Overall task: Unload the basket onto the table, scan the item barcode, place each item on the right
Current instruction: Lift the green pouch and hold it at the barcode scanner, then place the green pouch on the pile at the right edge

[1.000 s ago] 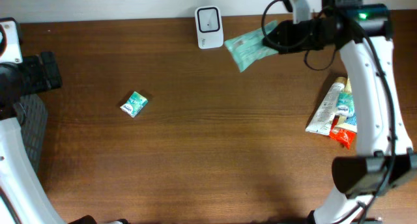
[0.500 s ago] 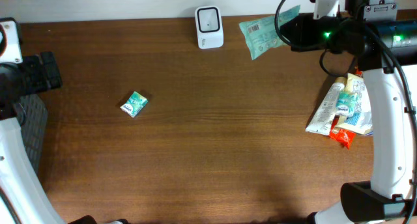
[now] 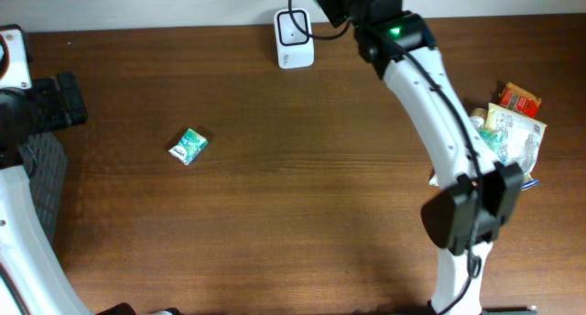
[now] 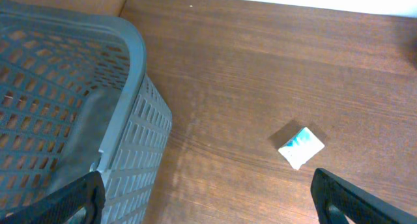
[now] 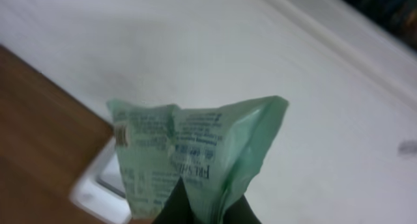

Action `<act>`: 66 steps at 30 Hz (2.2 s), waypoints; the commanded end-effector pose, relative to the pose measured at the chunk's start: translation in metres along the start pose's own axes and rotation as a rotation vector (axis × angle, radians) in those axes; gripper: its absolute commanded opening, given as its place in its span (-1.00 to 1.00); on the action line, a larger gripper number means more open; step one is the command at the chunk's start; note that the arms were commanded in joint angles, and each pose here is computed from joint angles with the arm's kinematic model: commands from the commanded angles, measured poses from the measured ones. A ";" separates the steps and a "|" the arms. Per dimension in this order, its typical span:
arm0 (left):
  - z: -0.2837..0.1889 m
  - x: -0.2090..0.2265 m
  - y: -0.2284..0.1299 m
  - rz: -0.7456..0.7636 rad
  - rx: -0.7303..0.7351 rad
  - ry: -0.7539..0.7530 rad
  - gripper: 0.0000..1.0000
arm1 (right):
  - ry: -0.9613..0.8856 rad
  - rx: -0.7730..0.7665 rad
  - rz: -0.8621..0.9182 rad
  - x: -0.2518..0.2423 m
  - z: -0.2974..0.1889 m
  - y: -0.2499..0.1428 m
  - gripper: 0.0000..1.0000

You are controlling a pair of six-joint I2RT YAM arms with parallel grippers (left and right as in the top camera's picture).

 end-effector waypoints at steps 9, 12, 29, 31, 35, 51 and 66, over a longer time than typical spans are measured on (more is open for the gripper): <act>0.000 0.001 0.000 0.008 -0.004 -0.005 0.98 | -0.103 -0.161 -0.477 0.019 0.080 -0.020 -0.92; 0.000 0.001 0.000 0.008 -0.004 -0.005 0.98 | -0.076 -0.143 -0.486 0.035 0.097 -0.040 -0.92; 0.000 0.001 0.000 0.008 -0.004 -0.005 0.98 | -0.039 -0.090 -0.709 0.063 0.119 -0.074 -0.92; 0.000 0.001 0.000 0.008 -0.003 -0.005 0.98 | -0.045 -0.088 -0.757 0.062 0.119 -0.074 -0.92; 0.000 0.001 0.000 0.008 -0.004 -0.005 0.98 | -0.067 -0.115 -0.771 0.056 0.110 -0.057 -0.92; 0.000 0.001 0.000 0.008 -0.003 -0.005 0.98 | 0.523 0.549 0.352 0.073 -0.146 -0.062 -0.92; 0.000 0.001 0.000 0.008 -0.004 -0.005 0.99 | -0.614 1.025 1.252 -0.183 -0.250 -0.269 -0.92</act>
Point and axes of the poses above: each gripper's point midway between its finger pads, its own z axis out along the fingers, its own x axis along the line the jaws close on, y = z × x, the point moved 2 cm from there along -z, back along the fingers, and after that the axes turned 13 degrees about z, right-handed, at the moved point
